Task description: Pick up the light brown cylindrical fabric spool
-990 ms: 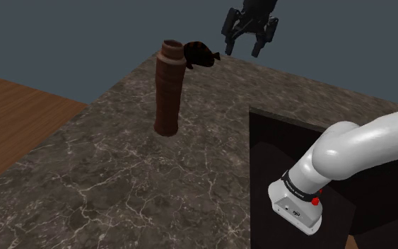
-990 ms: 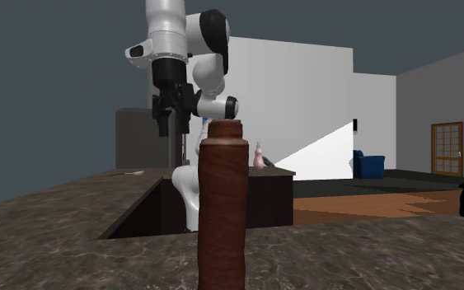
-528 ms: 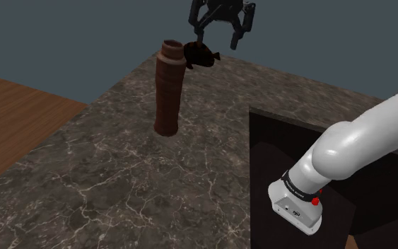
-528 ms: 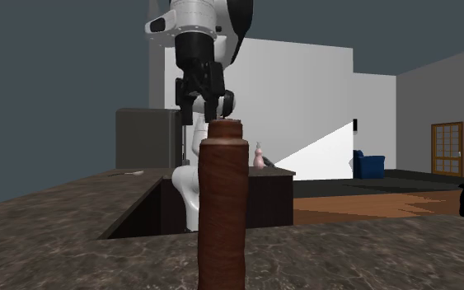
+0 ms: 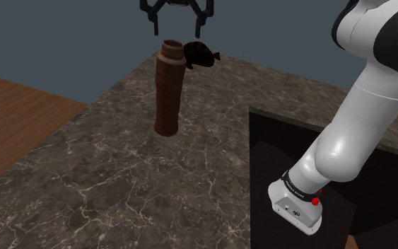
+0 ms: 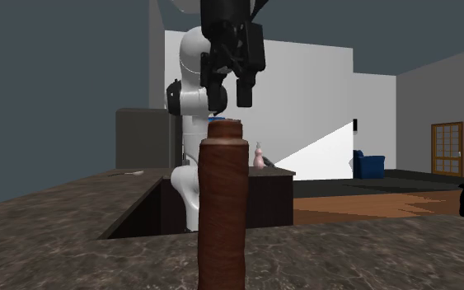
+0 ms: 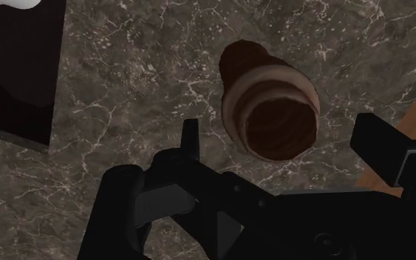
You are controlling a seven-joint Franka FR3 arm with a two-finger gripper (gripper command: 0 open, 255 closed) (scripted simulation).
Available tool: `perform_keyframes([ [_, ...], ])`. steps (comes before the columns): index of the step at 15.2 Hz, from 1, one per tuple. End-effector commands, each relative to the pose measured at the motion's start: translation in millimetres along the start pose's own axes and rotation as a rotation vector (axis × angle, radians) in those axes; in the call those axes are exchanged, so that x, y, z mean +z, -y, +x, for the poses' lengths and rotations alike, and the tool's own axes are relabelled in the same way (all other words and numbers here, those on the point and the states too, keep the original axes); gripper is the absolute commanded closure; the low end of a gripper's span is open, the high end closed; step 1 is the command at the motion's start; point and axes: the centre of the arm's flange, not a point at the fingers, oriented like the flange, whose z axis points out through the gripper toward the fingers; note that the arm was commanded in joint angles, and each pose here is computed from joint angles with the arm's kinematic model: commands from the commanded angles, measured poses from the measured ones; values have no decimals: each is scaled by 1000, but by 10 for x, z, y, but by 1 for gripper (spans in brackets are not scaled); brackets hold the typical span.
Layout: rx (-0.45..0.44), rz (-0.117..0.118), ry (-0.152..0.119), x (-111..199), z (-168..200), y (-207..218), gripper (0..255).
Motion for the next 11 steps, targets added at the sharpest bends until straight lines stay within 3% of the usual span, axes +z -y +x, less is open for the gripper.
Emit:
perform_keyframes([
  [1, 21, -5, 3, 22, 6, 108, 0],
  [9, 21, -5, 3, 367, 32, 138, 0],
  [10, 21, -5, 3, 361, 36, 138, 255],
  [11, 21, -5, 3, 359, 34, 138, 255],
])
